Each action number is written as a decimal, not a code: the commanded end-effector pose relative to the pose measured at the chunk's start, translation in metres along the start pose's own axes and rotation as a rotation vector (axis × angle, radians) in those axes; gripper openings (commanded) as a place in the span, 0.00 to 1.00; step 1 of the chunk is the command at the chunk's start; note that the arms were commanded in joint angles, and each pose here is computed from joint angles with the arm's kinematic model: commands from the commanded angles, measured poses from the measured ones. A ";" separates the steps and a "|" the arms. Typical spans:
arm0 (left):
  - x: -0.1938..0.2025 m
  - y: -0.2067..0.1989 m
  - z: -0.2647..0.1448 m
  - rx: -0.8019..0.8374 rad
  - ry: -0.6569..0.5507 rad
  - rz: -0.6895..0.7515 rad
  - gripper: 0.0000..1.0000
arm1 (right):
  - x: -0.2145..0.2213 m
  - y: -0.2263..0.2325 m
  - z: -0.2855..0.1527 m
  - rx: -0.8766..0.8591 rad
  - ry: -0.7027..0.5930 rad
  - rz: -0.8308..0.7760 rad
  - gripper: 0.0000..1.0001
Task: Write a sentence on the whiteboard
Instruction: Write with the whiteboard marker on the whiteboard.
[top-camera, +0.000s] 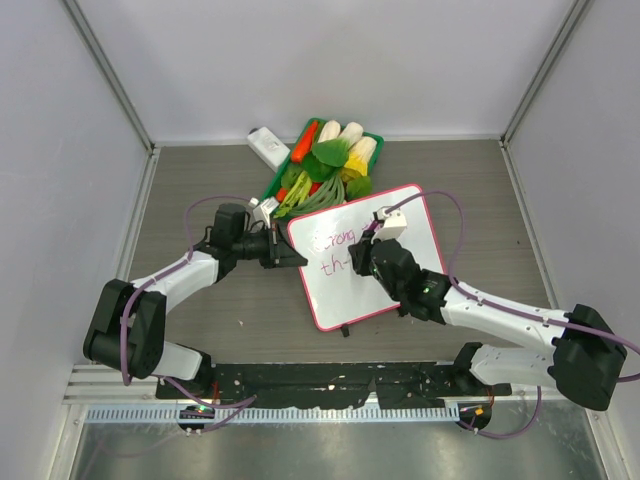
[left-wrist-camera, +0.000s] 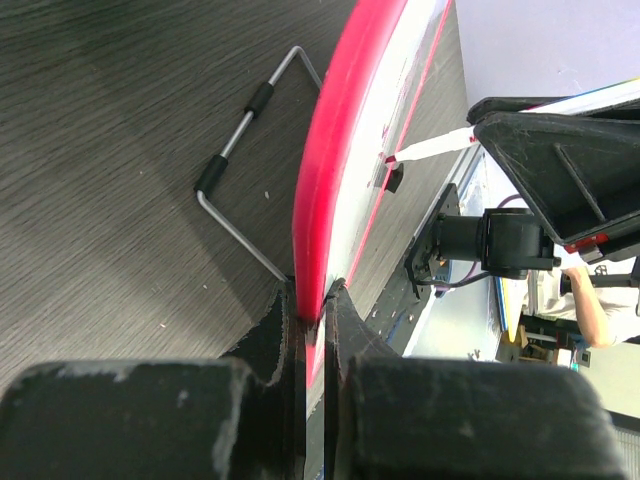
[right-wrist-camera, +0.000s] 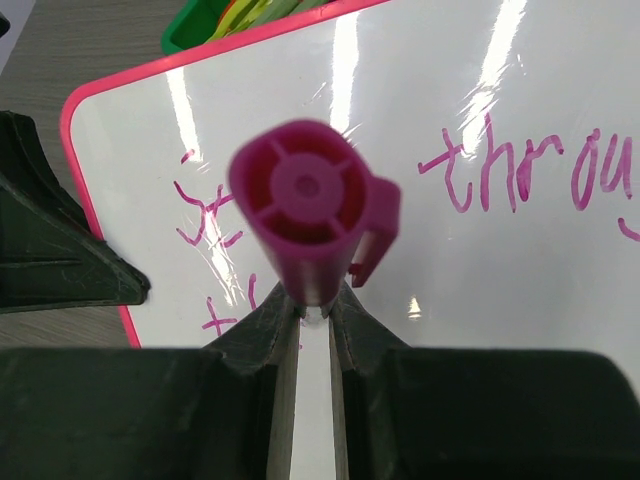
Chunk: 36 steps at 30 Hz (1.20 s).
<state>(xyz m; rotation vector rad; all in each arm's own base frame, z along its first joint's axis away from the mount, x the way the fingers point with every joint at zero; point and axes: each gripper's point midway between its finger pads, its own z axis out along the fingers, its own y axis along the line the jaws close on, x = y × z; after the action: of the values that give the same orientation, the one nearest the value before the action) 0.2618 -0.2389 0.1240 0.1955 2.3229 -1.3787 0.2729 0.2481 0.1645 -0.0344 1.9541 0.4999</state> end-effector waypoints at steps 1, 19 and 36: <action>-0.010 0.028 -0.002 -0.134 -0.052 0.054 0.00 | -0.023 -0.012 -0.002 0.070 -0.067 -0.020 0.02; -0.009 0.028 -0.001 -0.135 -0.049 0.054 0.00 | -0.033 0.009 0.009 -0.005 -0.055 -0.022 0.02; -0.010 0.028 -0.001 -0.137 -0.051 0.053 0.00 | 0.018 -0.013 -0.002 0.004 0.074 -0.019 0.01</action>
<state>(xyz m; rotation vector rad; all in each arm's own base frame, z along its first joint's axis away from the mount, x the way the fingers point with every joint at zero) 0.2615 -0.2387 0.1237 0.1945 2.3250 -1.3781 0.2733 0.2494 0.1623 -0.0695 1.9795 0.5198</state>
